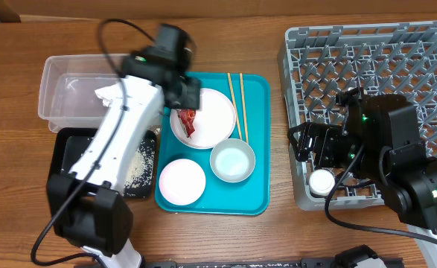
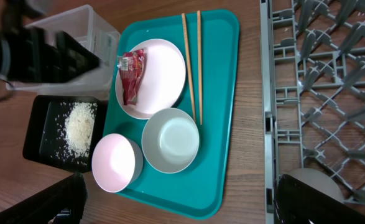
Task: Sort waste into correct bins and load items into the dishwasher
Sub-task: 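Pick the white tissue off the plate and drop it in the clear bin, then pick the red wrapper off the plate and drop it in the clear bin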
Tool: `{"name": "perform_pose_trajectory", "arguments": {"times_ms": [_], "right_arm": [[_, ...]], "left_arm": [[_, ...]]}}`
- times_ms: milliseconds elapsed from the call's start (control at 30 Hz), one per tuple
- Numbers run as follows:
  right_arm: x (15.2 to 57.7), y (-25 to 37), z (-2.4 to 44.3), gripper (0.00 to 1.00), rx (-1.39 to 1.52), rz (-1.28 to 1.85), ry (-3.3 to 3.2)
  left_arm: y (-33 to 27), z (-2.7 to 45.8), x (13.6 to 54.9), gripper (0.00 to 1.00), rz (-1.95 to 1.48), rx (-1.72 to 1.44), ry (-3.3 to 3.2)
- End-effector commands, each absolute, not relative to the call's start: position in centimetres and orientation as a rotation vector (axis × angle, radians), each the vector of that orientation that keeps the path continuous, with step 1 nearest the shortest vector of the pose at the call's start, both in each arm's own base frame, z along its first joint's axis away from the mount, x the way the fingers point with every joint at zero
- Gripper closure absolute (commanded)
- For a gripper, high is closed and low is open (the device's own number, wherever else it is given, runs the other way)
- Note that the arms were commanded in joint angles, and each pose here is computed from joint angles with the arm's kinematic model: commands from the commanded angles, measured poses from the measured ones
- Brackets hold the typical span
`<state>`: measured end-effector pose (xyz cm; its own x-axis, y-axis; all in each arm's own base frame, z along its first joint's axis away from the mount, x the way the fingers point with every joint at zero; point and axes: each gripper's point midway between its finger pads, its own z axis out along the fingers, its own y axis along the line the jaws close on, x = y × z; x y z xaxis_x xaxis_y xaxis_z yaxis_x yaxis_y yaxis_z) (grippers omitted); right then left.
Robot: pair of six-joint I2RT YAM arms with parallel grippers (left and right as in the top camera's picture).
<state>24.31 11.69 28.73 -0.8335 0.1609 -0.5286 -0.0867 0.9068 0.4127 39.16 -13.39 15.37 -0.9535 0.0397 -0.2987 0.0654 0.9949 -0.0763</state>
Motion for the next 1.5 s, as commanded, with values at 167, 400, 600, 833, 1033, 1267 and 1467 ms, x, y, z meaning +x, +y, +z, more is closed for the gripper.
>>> {"name": "perform_pose_trajectory", "arguments": {"times_ms": [167,400,600,833,1033,1267,1467], "right_arm": [[24.3,11.8,29.3,0.01,0.043,0.575,2.475],[24.1,11.7,29.1,0.01,0.044,0.571,2.487],[23.9,11.6,29.0,0.01,0.046,0.568,2.496],[23.9,11.6,29.0,0.01,0.046,0.568,2.496],[24.1,11.7,29.1,0.01,0.045,0.571,2.488],[24.2,11.7,29.3,0.01,0.048,0.576,2.479],[24.3,11.8,29.3,0.01,0.051,0.579,2.474]], "left_arm": [[-11.5,5.6,37.5,0.4,0.156,-0.216,2.989],[-13.6,2.3,37.1,0.73,0.026,-0.158,3.09],[-13.9,6.2,37.8,0.96,-0.051,-0.18,3.074],[-10.2,19.0,40.9,0.96,-0.068,-0.18,2.782],[-2.0,19.8,42.7,0.96,0.079,-0.429,2.689],[-1.4,15.8,43.2,0.53,-0.143,-0.396,2.826],[-6.1,21.5,40.7,0.53,-0.395,-0.138,2.775]]}}
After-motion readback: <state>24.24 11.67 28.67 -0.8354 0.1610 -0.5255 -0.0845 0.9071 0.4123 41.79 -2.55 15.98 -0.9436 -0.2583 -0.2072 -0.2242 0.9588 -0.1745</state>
